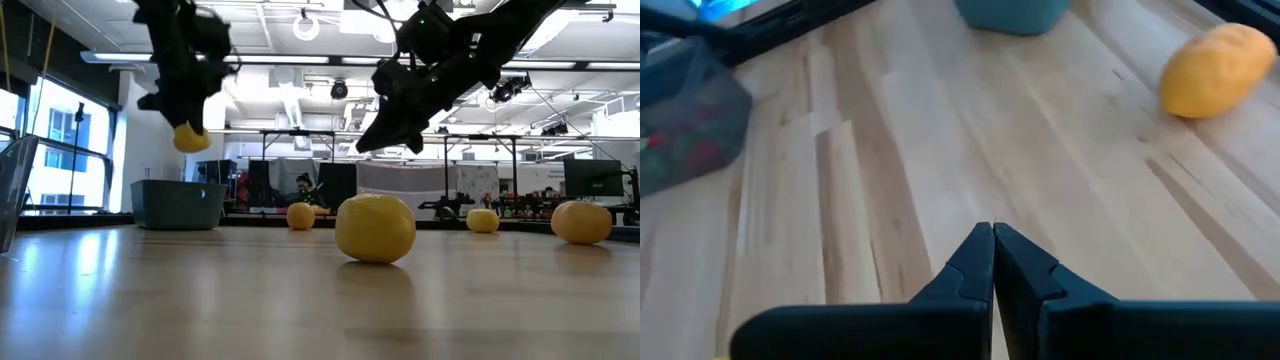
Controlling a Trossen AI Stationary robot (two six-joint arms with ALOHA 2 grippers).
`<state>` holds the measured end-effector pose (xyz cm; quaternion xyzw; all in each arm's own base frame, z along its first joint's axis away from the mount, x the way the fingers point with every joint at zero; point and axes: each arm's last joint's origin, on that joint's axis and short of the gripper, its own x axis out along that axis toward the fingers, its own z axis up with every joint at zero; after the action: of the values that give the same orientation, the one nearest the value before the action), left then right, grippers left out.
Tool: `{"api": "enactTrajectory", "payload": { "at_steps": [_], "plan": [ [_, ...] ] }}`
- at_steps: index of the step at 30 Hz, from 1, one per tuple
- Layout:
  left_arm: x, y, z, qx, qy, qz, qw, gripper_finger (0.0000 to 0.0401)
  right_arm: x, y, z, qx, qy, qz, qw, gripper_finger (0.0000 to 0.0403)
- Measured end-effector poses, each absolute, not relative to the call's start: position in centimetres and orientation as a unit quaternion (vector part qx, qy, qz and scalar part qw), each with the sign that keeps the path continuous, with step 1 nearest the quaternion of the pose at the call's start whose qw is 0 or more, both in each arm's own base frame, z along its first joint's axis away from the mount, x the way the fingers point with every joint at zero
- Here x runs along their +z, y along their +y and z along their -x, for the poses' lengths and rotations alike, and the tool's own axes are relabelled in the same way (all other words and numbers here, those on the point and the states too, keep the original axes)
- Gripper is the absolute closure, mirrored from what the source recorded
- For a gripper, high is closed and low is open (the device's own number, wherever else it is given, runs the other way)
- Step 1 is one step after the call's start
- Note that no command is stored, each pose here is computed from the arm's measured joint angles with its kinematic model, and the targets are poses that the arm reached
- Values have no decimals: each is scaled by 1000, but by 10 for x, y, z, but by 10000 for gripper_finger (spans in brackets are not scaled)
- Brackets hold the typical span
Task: Sort produce into baskets
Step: Put the lemon into the blue bin
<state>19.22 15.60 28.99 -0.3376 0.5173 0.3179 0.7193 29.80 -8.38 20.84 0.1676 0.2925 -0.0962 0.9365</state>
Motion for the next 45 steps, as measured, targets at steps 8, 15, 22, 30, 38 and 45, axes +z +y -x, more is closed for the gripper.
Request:
{"api": "enactTrajectory", "payload": {
  "at_steps": [8,15,22,30,38,45],
  "plan": [
    [262,219,-170,377,488,388,685,287,208,-86,-298,-151,282,-211,924,403],
    [229,242,-168,349,537,389,662,278,208,-87,-298,-172,277,-215,920,403],
    [219,250,-174,333,542,364,681,264,208,-86,-298,-174,277,-219,919,403],
    [219,245,-180,323,550,353,685,191,208,-86,-298,-174,277,-216,920,403],
    [224,240,-188,302,551,318,710,165,209,-86,-298,-173,276,-215,921,403],
    [260,236,-183,340,473,273,766,198,209,-86,-298,-174,275,-218,920,403]
  ]
}}
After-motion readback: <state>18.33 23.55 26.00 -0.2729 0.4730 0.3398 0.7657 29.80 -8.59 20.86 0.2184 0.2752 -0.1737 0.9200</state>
